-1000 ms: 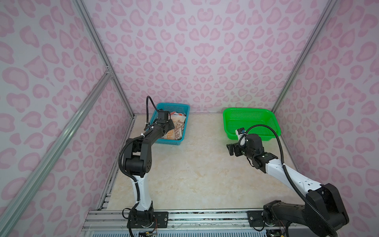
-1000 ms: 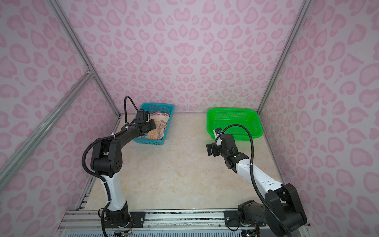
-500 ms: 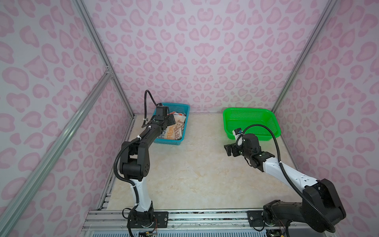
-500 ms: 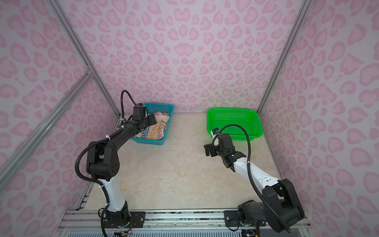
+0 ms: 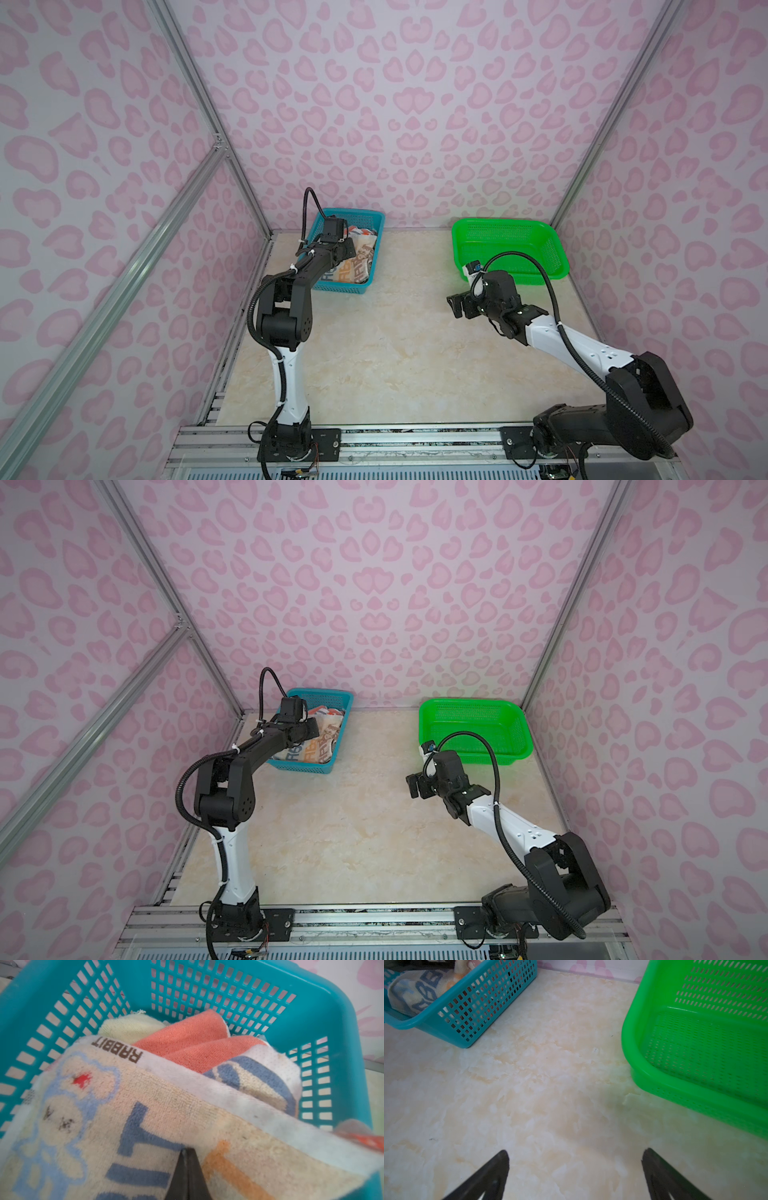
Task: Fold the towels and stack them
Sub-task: 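Reach left gripper into teal basket while right gripper moves toward table center, then close the left gripper on the RABBIT towel's edge in the basket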
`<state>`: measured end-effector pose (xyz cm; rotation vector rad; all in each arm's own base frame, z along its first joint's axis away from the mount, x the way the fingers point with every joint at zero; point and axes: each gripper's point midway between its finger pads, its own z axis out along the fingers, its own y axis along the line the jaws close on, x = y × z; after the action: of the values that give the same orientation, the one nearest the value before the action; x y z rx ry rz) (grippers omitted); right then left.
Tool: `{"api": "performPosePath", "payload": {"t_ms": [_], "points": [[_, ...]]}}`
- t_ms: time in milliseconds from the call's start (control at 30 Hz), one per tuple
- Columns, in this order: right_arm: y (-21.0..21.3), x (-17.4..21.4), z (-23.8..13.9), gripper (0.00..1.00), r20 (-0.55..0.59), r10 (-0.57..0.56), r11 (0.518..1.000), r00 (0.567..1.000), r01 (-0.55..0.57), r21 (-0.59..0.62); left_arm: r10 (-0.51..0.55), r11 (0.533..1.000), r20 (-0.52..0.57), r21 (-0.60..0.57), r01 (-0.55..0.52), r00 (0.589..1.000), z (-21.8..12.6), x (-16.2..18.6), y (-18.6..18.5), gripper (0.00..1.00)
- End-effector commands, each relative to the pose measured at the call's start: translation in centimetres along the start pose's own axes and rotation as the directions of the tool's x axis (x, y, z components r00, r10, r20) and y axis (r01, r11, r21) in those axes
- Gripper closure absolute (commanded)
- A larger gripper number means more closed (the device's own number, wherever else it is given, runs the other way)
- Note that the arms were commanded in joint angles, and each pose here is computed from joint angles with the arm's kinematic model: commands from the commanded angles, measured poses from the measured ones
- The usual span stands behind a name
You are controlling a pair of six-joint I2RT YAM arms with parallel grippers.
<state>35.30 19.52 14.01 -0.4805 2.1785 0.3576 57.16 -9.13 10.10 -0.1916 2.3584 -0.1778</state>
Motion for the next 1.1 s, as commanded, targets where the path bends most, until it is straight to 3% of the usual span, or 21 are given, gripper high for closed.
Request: {"api": "performPosePath", "payload": {"t_ms": [0, 233, 300, 333, 367, 467, 533, 700, 867, 933, 1033, 1067], "points": [[0.5, -0.3, 0.4, 0.0, 0.003, -0.002, 1.0, 1.0, 0.002, -0.017, -0.01, 1.0, 0.085, 0.009, 0.009, 0.996, -2.8, -2.6, -0.3, 0.98], [1.4, -0.7, 1.3, 0.0, 0.002, -0.017, 0.999, 1.0, 0.017, -0.043, -0.001, 0.993, 0.148, 0.121, -0.017, 0.989, -6.1, -5.1, -2.6, 0.96], [1.6, -0.5, 1.7, 0.0, -0.004, -0.018, 0.999, 1.0, 0.018, -0.048, -0.019, 0.985, 0.146, 0.17, -0.006, 0.989, -6.1, -5.4, -3.5, 0.67], [1.6, -0.4, 1.9, 0.0, -0.009, -0.019, 0.999, 1.0, 0.018, -0.05, -0.028, 0.981, 0.151, 0.192, -0.002, 0.988, -6.1, -5.8, -4.0, 0.48], [1.7, -0.3, 2.0, 0.0, -0.014, -0.02, 0.998, 1.0, 0.019, -0.053, -0.033, 0.979, 0.151, 0.204, 0.002, 0.988, -5.9, -5.8, -4.3, 0.36], [1.9, 0.0, 2.4, 0.0, -0.024, -0.02, 0.998, 1.0, 0.018, -0.059, -0.043, 0.974, 0.141, 0.228, 0.01, 0.989, -4.8, -5.9, -5.1, 0.22], [2.1, 0.0, 2.5, 0.0, -0.026, -0.019, 0.998, 0.999, 0.018, -0.067, -0.057, 0.966, 0.129, 0.258, 0.022, 0.99, -4.0, -5.9, -5.9, 0.02], [2.3, 0.7, 3.0, 0.0, -0.046, -0.022, 0.997, 0.999, 0.019, -0.077, -0.073, 0.956, 0.125, 0.293, 0.034, 0.989, -1.9, -5.8, -7.8, 0.02], [2.5, 1.5, 3.5, 0.0, -0.078, -0.021, 0.996, 0.997, 0.014, -0.089, -0.023, 0.98, 0.085, 0.198, 0.006, 0.996, 0.5, -4.5, -8.3, 0.0], [2.6, 1.7, 3.6, 0.0, -0.087, -0.022, 0.995, 0.996, 0.014, -0.094, -0.015, 0.987, 0.063, 0.161, 0.004, 0.998, 1.2, -3.9, -8.0, 0.11], [2.6, 2.0, 3.7, 0.0, -0.099, -0.024, 0.995, 0.995, 0.015, -0.094, -0.021, 0.993, 0.058, 0.117, 0.014, 0.998, 1.2, -3.5, -7.2, 0.43], [2.7, 2.1, 3.8, 0.0, -0.102, -0.026, 0.995, 0.994, 0.016, -0.096, -0.018, 0.994, 0.059, 0.106, 0.012, 0.998, 1.0, -3.4, -7.0, 0.48]]}}
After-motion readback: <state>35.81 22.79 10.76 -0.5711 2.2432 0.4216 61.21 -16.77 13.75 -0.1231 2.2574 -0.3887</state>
